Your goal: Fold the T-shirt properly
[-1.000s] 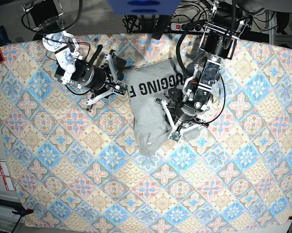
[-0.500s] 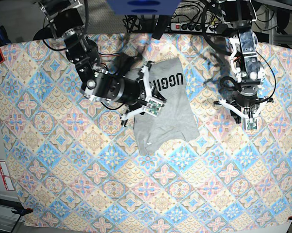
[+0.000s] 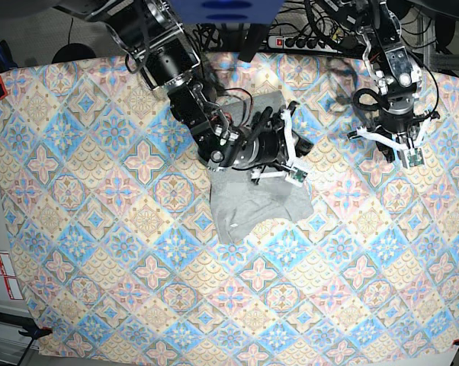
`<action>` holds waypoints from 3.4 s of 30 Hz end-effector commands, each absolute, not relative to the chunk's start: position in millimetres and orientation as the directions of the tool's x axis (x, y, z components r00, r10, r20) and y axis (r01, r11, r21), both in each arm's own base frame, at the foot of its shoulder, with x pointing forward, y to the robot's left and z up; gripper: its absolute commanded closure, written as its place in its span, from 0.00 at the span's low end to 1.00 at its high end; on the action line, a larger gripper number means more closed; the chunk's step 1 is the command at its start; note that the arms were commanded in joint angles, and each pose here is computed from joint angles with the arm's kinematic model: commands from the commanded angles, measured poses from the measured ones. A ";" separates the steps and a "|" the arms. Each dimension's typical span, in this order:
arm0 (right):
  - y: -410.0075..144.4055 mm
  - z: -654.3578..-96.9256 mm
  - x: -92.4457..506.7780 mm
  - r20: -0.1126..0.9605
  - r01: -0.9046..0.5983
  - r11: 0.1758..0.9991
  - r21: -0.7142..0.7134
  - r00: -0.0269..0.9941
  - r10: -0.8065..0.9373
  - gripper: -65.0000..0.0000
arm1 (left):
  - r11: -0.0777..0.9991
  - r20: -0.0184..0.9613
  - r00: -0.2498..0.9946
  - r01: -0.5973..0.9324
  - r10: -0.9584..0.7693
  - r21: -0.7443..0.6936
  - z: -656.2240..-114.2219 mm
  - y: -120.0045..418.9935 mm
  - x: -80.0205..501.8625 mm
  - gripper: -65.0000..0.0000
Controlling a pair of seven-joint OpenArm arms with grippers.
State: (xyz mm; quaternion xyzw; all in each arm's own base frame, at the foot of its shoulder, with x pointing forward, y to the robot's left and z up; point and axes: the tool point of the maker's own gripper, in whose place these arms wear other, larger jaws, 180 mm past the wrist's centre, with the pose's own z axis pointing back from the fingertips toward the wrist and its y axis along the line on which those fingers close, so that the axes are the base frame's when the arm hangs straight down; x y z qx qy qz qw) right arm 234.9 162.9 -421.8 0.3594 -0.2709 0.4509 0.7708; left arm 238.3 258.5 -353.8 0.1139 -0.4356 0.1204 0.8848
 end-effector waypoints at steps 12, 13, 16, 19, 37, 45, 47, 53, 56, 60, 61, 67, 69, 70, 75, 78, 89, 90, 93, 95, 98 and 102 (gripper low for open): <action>120.7 -456.7 282.4 0.710 -0.757 0.531 0.381 0.607 0.357 0.93 | 0.947 0.825 0.549 -0.315 0.131 0.059 -343.8 256.2 242.5 0.81; 107.4 -460.5 288.1 0.703 -0.738 0.558 0.380 0.622 0.345 0.93 | 0.947 0.825 0.549 -0.315 0.131 0.059 -343.8 256.2 242.5 0.81; 72.9 -468.0 301.7 0.690 -0.690 0.623 0.369 0.652 0.313 0.93 | 0.947 0.825 0.549 -0.315 0.131 0.059 -343.8 256.2 242.5 0.81; 33.5 -474.7 313.8 0.680 -0.655 0.677 0.336 0.666 0.307 0.93 | 0.947 0.826 0.548 -0.316 0.131 0.059 -343.4 256.2 243.0 0.81; -133.5 -465.0 360.8 0.669 -0.540 0.833 0.118 0.664 0.335 0.93 | 0.949 0.826 0.550 -0.309 0.124 0.063 -343.1 256.5 243.2 0.81; -133.0 -412.1 355.0 0.723 -0.603 0.798 -0.021 0.543 0.429 0.93 | 0.952 0.798 0.594 -0.292 0.105 0.092 -353.0 258.3 226.2 0.81; -139.0 -397.8 340.8 0.733 -0.585 0.809 -0.050 0.529 0.427 0.93 | 0.953 0.785 0.615 -0.277 0.079 0.121 -354.2 262.7 216.6 0.81; -162.5 -367.4 290.7 0.751 -0.491 0.866 -0.099 0.534 0.388 0.93 | 0.955 0.736 0.675 -0.247 0.049 0.163 -362.5 263.3 184.4 0.81; -181.8 -370.5 260.0 0.729 -0.443 0.890 -0.105 0.575 0.372 0.93 | 0.958 0.702 0.712 -0.218 0.025 0.186 -368.9 267.1 167.1 0.81; -208.5 -376.2 216.3 0.675 -0.394 0.911 -0.122 0.640 0.367 0.93 | 0.973 0.672 0.740 -0.183 0.040 0.143 -369.8 260.7 144.0 0.81; -216.4 -377.0 206.2 0.661 -0.379 0.916 -0.129 0.656 0.364 0.93 | 0.976 0.658 0.752 -0.171 0.041 0.134 -371.0 258.9 135.4 0.81; -254.8 -392.9 129.5 0.533 -0.305 0.945 -0.119 0.783 0.320 0.98 | 0.986 0.565 0.820 -0.154 0.090 0.067 -380.4 254.8 86.7 0.84; -256.9 -393.8 110.8 0.522 -0.279 0.957 -0.079 0.806 0.278 0.98 | 0.986 0.535 0.837 -0.163 0.117 0.039 -383.3 251.4 72.4 0.89; -256.9 -393.4 102.8 0.521 -0.264 0.963 -0.054 0.815 0.252 0.98 | 0.985 0.520 0.844 -0.169 0.131 0.026 -384.6 249.5 65.3 0.91; -255.0 -393.4 59.6 0.481 -0.198 0.979 0.052 0.864 0.149 0.98 | 0.982 0.435 0.883 -0.191 0.176 -0.011 -390.6 242.2 27.8 0.99; -257.8 -397.9 33.3 0.422 -0.186 0.981 0.063 0.895 0.143 0.98 | 0.979 0.380 0.906 -0.202 0.189 -0.005 -396.1 243.0 5.4 1.00; -282.2 -472.7 -77.6 0.096 0.038 0.991 0.131 0.994 -0.051 1.00 | 0.955 0.103 0.950 -0.298 0.295 0.012 -481.9 250.9 -73.7 1.00; -280.5 -482.0 -78.5 0.078 0.040 0.990 0.136 0.996 -0.051 1.00 | 0.953 0.081 0.951 -0.302 0.300 0.013 -491.2 251.3 -79.3 1.00; -273.7 -512.1 -95.6 -0.019 0.051 0.987 0.151 0.999 -0.048 1.00 | 0.958 0.054 0.956 -0.288 0.288 0.001 -522.8 238.3 -91.4 1.00; -269.5 -527.0 -98.1 -0.037 0.071 0.984 0.164 0.997 -0.066 1.00 | 0.970 0.048 0.969 -0.241 0.241 0.016 -537.1 236.2 -99.7 1.00; -263.1 -546.9 -102.1 -0.045 0.118 0.975 0.186 0.993 -0.111 1.00 | 0.983 0.038 0.982 -0.184 0.183 0.017 -558.4 225.8 -110.5 1.00; -250.4 -572.7 -103.2 -0.067 0.184 0.958 0.220 0.983 -0.174 1.00 | 0.986 0.010 0.986 -0.165 0.165 0.013 -583.8 217.8 -117.5 1.00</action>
